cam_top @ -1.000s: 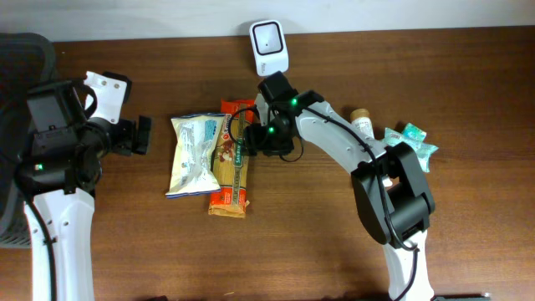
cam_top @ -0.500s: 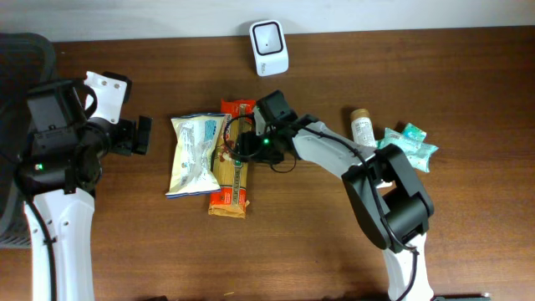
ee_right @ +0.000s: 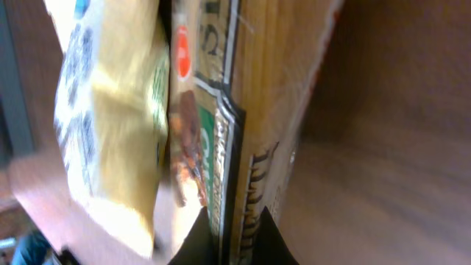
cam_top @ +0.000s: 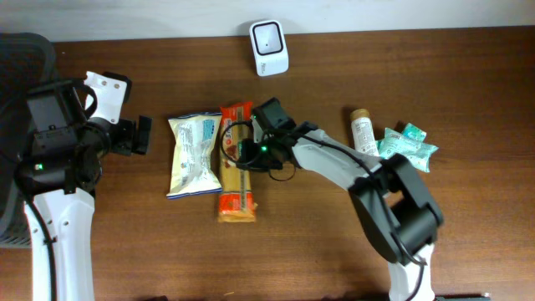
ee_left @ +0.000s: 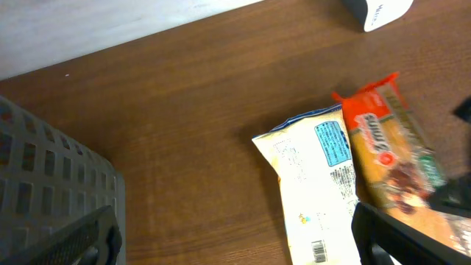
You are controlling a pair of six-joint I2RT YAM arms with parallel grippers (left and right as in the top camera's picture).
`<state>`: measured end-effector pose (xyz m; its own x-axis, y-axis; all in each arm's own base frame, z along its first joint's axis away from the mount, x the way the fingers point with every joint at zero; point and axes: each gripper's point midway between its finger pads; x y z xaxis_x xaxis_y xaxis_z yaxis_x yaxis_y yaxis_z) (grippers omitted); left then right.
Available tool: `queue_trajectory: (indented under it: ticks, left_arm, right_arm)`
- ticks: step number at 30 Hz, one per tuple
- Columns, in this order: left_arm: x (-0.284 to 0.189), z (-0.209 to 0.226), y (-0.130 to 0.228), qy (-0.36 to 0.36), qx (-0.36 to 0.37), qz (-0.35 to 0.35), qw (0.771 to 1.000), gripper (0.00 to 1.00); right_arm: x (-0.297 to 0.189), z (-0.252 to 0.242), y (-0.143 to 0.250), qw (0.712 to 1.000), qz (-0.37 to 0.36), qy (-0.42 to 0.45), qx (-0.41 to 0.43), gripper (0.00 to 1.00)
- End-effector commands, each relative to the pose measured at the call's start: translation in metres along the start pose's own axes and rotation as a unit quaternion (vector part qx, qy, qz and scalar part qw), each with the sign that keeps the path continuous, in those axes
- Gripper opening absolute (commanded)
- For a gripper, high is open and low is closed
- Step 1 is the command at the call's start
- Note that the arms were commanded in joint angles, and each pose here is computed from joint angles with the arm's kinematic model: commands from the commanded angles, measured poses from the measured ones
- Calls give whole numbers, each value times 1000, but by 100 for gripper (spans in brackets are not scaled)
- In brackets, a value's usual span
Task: Scan the item barcode
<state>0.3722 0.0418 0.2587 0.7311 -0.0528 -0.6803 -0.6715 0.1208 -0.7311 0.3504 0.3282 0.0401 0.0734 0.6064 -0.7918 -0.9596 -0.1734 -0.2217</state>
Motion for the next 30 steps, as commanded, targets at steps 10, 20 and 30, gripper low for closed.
queue_trajectory:
  ticks: [10,20,30]
  left_arm:
    - [-5,1,-3,-3,8,-7,1000,99]
    - [-5,1,-3,-3,8,-7,1000,99]
    - [-5,1,-3,-3,8,-7,1000,99]
  right_arm:
    - [-188,-67,-4,917,-5,391,-78,4]
    - [-89,-105,17,881,162,428,-116,4]
    - [5,27,59,929,154,239,-235,61]
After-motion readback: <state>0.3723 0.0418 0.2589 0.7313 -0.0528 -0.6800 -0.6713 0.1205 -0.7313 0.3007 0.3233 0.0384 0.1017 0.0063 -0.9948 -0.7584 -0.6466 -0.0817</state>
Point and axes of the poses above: each gripper's point midway between its finger pads, its own x axis out along the fingers, its own z axis along the line the jaws close on, y = z × x, and after that the axes turned 8 degrees about -x, right-handed
